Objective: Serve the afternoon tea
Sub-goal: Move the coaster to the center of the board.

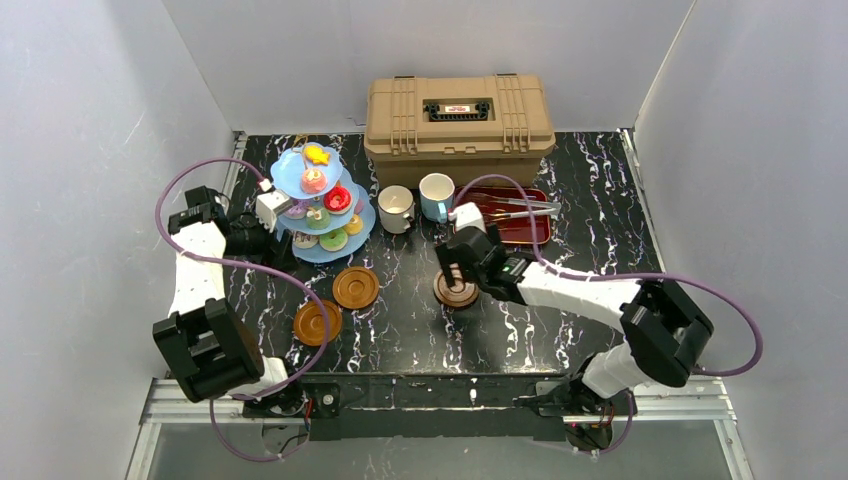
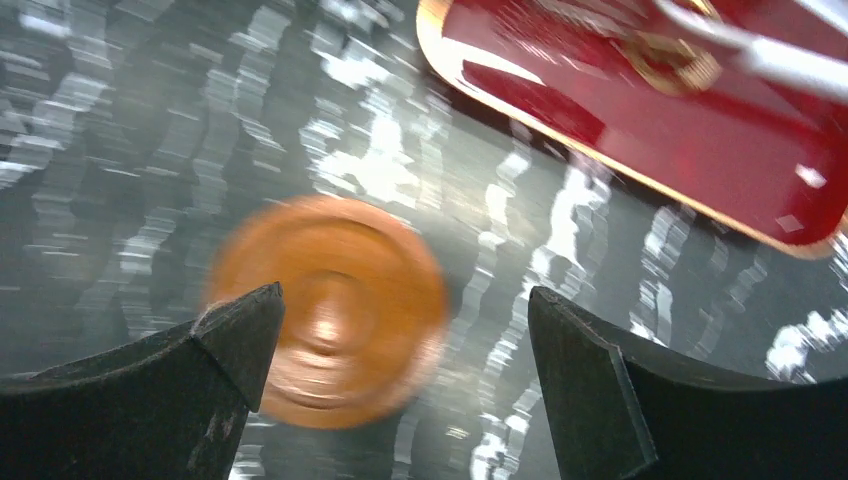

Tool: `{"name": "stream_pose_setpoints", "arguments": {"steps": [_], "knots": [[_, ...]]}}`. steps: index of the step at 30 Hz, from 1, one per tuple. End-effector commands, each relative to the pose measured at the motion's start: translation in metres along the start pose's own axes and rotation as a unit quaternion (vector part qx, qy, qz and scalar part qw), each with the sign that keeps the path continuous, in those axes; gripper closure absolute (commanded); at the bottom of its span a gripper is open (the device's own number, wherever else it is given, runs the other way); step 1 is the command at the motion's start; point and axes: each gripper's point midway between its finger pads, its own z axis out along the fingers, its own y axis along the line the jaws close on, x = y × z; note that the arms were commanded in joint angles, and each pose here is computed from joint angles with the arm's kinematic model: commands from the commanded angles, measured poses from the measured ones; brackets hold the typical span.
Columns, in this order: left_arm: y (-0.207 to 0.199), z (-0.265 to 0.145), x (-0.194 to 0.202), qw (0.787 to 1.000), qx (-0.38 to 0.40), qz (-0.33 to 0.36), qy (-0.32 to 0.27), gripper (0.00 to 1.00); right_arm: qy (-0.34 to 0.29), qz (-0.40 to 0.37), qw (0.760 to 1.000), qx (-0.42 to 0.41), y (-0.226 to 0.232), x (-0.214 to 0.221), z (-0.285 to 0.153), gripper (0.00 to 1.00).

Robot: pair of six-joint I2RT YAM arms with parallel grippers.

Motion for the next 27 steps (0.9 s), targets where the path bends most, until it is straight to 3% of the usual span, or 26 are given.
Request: {"name": "stream_pose_setpoints", "arguments": {"steps": [1, 6, 12, 27], "knots": [[-0.003, -0.007, -0.015, 1.000, 0.006, -0.003, -0.020, 0.27, -0.104, 0.032, 0.988, -0.106, 0.089, -0.076, -0.024, 0.00], [0.006, -0.011, -0.023, 0.999, -0.006, -0.023, -0.021, 0.27, -0.145, 0.044, 0.975, -0.163, 0.168, -0.086, -0.017, 0.00], [0.006, -0.018, -0.026, 1.000, -0.018, -0.012, -0.021, 0.27, -0.140, 0.037, 0.968, -0.206, 0.219, -0.087, 0.006, 0.00], [0.006, -0.018, -0.029, 0.999, -0.006, -0.033, -0.026, 0.27, -0.065, -0.021, 0.988, -0.140, 0.212, -0.029, 0.056, 0.00]]}}
